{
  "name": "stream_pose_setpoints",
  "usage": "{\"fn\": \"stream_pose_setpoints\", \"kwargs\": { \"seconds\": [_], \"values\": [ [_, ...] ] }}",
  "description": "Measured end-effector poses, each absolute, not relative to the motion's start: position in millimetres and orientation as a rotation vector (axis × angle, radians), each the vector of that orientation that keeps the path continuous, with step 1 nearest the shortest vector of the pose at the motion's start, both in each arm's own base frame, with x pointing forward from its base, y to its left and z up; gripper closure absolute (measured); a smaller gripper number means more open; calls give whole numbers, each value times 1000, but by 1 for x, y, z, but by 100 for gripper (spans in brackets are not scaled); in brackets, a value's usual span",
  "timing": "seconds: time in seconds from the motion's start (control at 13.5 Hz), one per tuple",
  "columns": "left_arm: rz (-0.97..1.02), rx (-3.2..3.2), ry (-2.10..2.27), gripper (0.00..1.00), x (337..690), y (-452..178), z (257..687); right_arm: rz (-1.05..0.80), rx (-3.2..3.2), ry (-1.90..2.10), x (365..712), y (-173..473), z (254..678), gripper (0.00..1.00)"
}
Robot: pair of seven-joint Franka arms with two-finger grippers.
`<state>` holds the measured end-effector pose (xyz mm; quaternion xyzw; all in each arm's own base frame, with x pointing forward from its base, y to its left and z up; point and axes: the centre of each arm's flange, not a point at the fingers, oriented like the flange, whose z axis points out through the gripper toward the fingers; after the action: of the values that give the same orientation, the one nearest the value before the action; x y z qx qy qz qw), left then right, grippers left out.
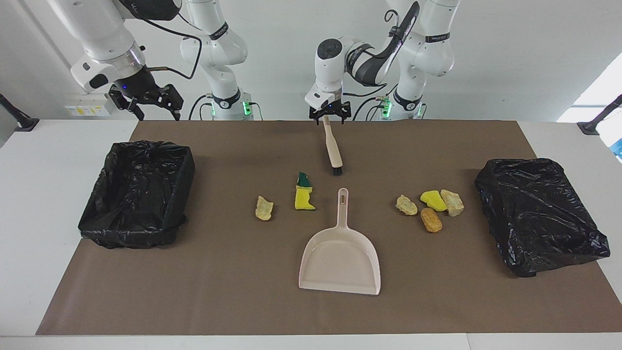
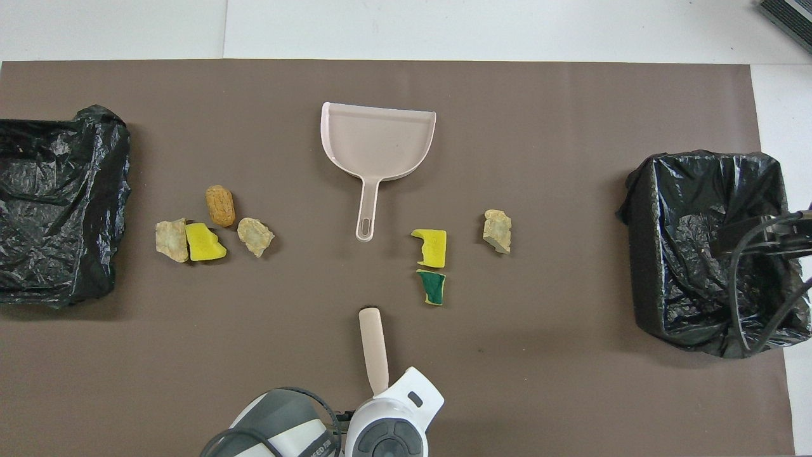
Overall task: Sweep and dump trash in bin
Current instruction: 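Grasp the brush with the left gripper while the right gripper reaches the dustpan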
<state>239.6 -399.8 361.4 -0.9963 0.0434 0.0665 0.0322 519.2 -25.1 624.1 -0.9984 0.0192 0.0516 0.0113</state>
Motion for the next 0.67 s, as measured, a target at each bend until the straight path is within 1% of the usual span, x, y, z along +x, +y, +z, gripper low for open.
{"fn": "stream_pose_setpoints", "kwargs": {
  "seconds": [0.15, 0.37, 0.45, 0.52, 0.59, 0.67],
  "values": [
    [194, -3072, 140, 0, 231, -400, 352, 164, -3114, 60, 519, -25, 623, 0],
    [185, -3078, 124, 0, 230, -396, 344, 168, -3114, 60, 519, -25, 622, 0],
    [181, -3082, 123, 4, 230, -397, 344, 169, -3114, 60, 519, -25, 622, 0],
    [176, -3087, 122, 4, 230, -397, 345, 170, -3113, 59, 518, -25, 621, 0],
    [175, -3088, 122, 12, 231, -397, 345, 171, -3113, 59, 518, -25, 621, 0],
    [175, -3088, 125, 27, 231, -397, 345, 173, -3113, 59, 517, -25, 621, 0]
  ]
}}
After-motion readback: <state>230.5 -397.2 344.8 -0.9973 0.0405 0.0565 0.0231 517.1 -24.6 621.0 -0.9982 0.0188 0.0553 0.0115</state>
